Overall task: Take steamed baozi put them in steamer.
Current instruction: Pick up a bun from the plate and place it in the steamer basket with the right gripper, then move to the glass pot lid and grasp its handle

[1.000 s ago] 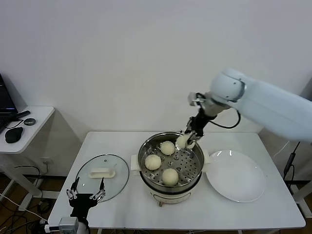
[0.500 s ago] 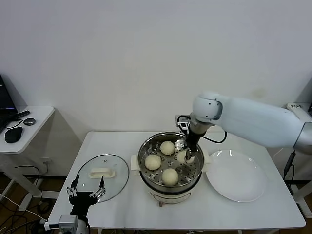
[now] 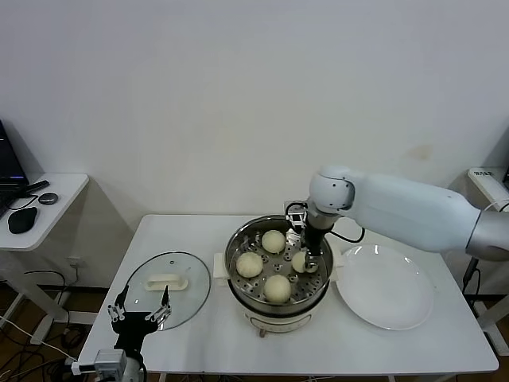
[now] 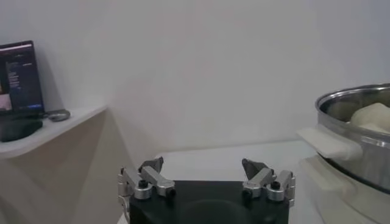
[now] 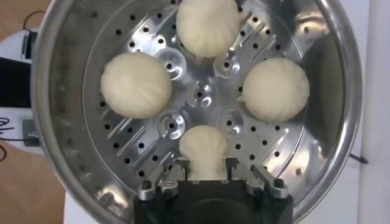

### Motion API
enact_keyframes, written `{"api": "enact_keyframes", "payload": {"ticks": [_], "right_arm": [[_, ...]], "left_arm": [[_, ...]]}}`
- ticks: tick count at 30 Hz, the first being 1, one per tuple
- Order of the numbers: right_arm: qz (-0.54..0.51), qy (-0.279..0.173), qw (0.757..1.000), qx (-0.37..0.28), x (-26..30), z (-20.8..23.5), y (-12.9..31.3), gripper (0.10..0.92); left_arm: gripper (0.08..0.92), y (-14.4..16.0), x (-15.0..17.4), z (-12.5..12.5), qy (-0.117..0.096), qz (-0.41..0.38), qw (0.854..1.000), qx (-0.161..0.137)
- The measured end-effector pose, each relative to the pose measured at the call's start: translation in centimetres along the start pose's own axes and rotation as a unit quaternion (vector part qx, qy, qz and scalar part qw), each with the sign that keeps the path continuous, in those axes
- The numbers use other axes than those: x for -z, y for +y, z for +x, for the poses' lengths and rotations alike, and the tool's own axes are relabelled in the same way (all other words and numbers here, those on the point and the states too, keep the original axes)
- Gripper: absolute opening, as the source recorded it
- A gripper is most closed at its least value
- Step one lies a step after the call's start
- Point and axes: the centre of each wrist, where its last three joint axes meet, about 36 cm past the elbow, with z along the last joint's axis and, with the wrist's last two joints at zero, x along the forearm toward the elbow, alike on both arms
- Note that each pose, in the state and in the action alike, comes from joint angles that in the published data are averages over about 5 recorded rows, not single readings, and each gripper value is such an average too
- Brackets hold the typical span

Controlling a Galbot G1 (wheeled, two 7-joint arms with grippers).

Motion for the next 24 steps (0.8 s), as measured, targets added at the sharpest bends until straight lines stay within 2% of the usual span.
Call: {"api": "enact_keyframes", "payload": {"ticks": [8, 13, 19, 24], "right_arm": [[-0.009, -0.014, 1.000, -0.013, -1.0, 1.1, 0.2, 0.771], [-0.021, -0.040, 0.999, -0.027, -2.6, 3.0, 0.2, 0.820], [-0.059, -0.128, 0.987, -0.072, -6.3, 6.7, -0.3, 0.823], [-0.091, -0.230, 0.957, -0.149, -10.3, 9.3, -0.1, 0.823]], "left_arm": [[0.823, 0.2, -0.1, 0.2, 0.002, 0.001, 1.000, 0.004], [0.823, 0.1, 0.0, 0.5, 0.004, 0.003, 1.000, 0.003], [0.823, -0.1, -0.2, 0.7, -0.003, 0.008, 1.000, -0.003], [0.823, -0.4, -0.8, 0.7, -0.019, 0.016, 1.000, -0.006]]}}
